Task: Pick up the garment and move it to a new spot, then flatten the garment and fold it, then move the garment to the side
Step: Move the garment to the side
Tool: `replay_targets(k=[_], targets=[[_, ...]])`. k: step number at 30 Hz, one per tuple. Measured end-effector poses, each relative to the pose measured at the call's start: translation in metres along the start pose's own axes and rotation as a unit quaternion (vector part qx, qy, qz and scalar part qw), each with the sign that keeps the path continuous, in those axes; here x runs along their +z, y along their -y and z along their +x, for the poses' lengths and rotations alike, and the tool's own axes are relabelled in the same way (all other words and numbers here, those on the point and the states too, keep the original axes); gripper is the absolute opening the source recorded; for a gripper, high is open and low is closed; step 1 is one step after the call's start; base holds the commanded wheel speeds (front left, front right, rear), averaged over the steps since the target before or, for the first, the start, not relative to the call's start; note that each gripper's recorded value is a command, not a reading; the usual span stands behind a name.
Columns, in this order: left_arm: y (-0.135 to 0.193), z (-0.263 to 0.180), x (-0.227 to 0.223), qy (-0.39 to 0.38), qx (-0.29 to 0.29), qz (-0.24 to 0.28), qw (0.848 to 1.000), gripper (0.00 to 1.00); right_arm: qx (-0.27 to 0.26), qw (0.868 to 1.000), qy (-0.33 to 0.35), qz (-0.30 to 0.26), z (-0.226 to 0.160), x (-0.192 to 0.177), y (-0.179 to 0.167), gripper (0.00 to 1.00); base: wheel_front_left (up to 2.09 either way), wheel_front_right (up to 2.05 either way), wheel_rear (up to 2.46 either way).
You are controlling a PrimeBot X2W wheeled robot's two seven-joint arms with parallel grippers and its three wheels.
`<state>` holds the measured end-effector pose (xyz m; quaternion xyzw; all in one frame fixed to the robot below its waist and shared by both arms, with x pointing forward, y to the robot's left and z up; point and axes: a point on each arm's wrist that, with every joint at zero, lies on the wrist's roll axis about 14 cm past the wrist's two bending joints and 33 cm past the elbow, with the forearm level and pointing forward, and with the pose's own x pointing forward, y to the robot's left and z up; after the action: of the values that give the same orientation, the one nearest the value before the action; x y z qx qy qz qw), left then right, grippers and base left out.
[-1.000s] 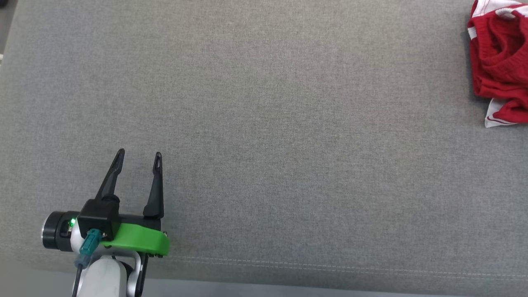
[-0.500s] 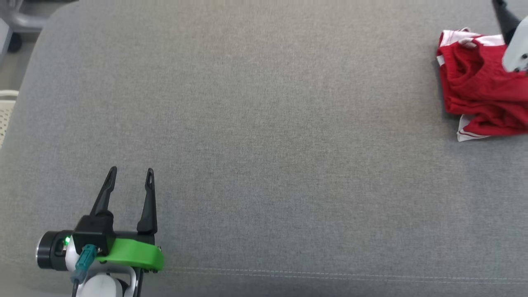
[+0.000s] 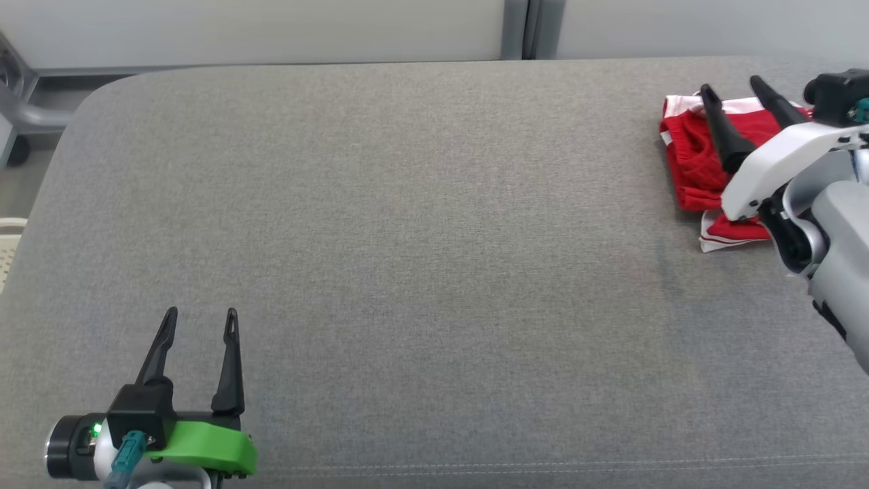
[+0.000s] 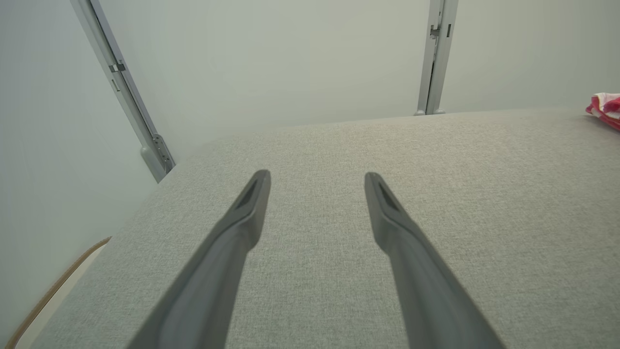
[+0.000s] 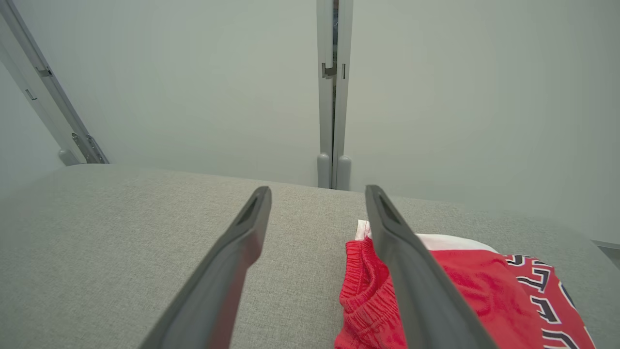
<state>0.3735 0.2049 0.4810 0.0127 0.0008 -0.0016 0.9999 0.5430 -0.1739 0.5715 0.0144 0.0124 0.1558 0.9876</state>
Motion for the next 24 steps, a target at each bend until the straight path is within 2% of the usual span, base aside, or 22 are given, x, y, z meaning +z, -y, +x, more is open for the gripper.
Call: replay_targets(k=[7, 10, 12, 16, 24], targets=[[0.003, 0.000, 0.007, 0.010, -0.007, 0.002, 1.000, 1.00, 0.022, 0.999, 0.044, -0.015, -0.018, 0.018, -0.019, 1.00, 0.00, 0.00, 0.00], [0.006, -0.002, 0.009, 0.014, -0.011, 0.003, 1.000, 1.00, 0.013, 0.997, 0.074, -0.022, -0.027, 0.032, -0.017, 1.00, 0.00, 0.00, 0.00], [0.005, -0.004, 0.011, 0.016, -0.009, 0.002, 1.000, 1.00, 0.003, 0.995, 0.101, -0.004, -0.034, 0.039, -0.017, 1.00, 0.00, 0.00, 0.00], [0.004, -0.008, 0.010, 0.016, -0.007, -0.001, 1.000, 1.00, 0.003, 0.995, 0.097, 0.011, -0.053, 0.012, -0.035, 1.00, 0.00, 0.00, 0.00], [0.001, -0.011, 0.011, 0.016, -0.002, 0.000, 1.000, 1.00, -0.017, 0.993, 0.117, 0.021, -0.091, -0.007, -0.051, 1.00, 0.00, 0.00, 0.00]])
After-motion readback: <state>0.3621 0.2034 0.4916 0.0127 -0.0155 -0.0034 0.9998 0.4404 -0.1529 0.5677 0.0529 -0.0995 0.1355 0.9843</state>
